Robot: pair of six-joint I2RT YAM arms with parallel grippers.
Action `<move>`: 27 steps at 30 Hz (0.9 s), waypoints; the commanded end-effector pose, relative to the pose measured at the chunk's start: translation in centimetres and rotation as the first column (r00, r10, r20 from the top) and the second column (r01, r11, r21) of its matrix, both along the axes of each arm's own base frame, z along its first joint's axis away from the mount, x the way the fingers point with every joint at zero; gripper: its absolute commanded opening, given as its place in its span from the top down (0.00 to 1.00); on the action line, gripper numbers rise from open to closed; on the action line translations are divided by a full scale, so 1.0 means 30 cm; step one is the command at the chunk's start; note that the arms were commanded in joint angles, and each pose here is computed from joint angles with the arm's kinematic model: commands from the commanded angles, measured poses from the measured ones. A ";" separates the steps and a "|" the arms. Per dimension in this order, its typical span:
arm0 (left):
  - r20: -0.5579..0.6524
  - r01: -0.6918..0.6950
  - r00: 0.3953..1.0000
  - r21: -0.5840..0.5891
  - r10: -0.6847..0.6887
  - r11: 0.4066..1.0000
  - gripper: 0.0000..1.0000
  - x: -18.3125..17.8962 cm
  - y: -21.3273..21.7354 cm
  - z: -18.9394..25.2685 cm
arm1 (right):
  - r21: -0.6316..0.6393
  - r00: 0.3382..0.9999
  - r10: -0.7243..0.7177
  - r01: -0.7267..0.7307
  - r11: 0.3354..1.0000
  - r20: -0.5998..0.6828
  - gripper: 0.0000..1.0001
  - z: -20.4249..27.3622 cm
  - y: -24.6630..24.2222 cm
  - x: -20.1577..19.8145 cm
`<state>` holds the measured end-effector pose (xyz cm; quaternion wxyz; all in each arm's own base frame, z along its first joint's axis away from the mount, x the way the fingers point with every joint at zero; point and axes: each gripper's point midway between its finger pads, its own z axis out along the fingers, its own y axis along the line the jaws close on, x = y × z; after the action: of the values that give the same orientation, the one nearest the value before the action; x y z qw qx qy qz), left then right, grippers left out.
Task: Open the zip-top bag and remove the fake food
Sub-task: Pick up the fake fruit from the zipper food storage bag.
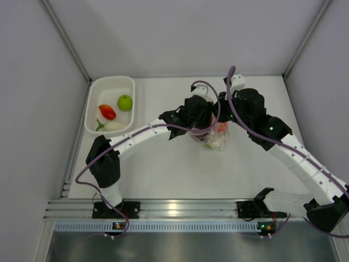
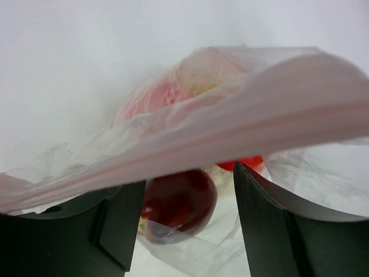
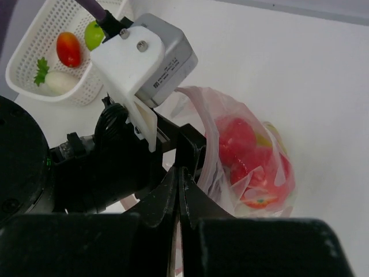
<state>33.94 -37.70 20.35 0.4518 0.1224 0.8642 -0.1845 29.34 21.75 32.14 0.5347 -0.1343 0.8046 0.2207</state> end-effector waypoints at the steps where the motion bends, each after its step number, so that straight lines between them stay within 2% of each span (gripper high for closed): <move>1: 0.025 -0.045 0.999 -0.105 0.047 0.994 0.33 0.044 -0.058 0.064 | -0.026 0.999 -0.037 0.036 0.999 -0.035 1.00 -0.020 -0.030 -0.019; 6: -0.011 -0.015 1.000 -0.087 0.014 0.996 0.38 0.040 -0.089 0.000 | -0.054 0.995 -0.096 0.094 0.994 -0.032 1.00 -0.044 -0.065 -0.004; 11: -0.017 -0.039 0.999 -0.073 0.037 0.997 0.38 0.028 -0.061 -0.020 | -0.066 0.989 -0.144 0.143 0.988 -0.016 0.99 -0.040 -0.089 0.014; 15: -0.015 -0.032 0.999 -0.073 0.031 0.997 0.42 0.022 -0.058 -0.014 | -0.073 0.991 -0.130 0.128 0.989 -0.030 0.82 -0.059 -0.071 0.022; 18: -0.015 -0.036 0.999 -0.072 0.035 0.997 0.43 0.021 -0.054 -0.016 | -0.100 0.988 -0.149 0.144 0.985 -0.044 0.77 -0.091 -0.071 0.042; 23: -0.012 -0.043 0.999 -0.063 0.042 0.997 0.44 0.027 -0.051 -0.023 | -0.146 0.980 -0.198 0.191 0.971 -0.035 0.76 -0.105 -0.089 0.075; 27: -0.004 -0.052 0.999 -0.051 0.052 0.997 0.44 0.036 -0.046 -0.027 | -0.130 0.979 -0.204 0.199 0.971 -0.022 0.77 -0.082 -0.095 0.068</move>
<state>34.89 -38.57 17.60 0.4329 0.0838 0.8781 -0.1855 31.40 19.04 28.86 0.5220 -0.0840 0.8397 0.1240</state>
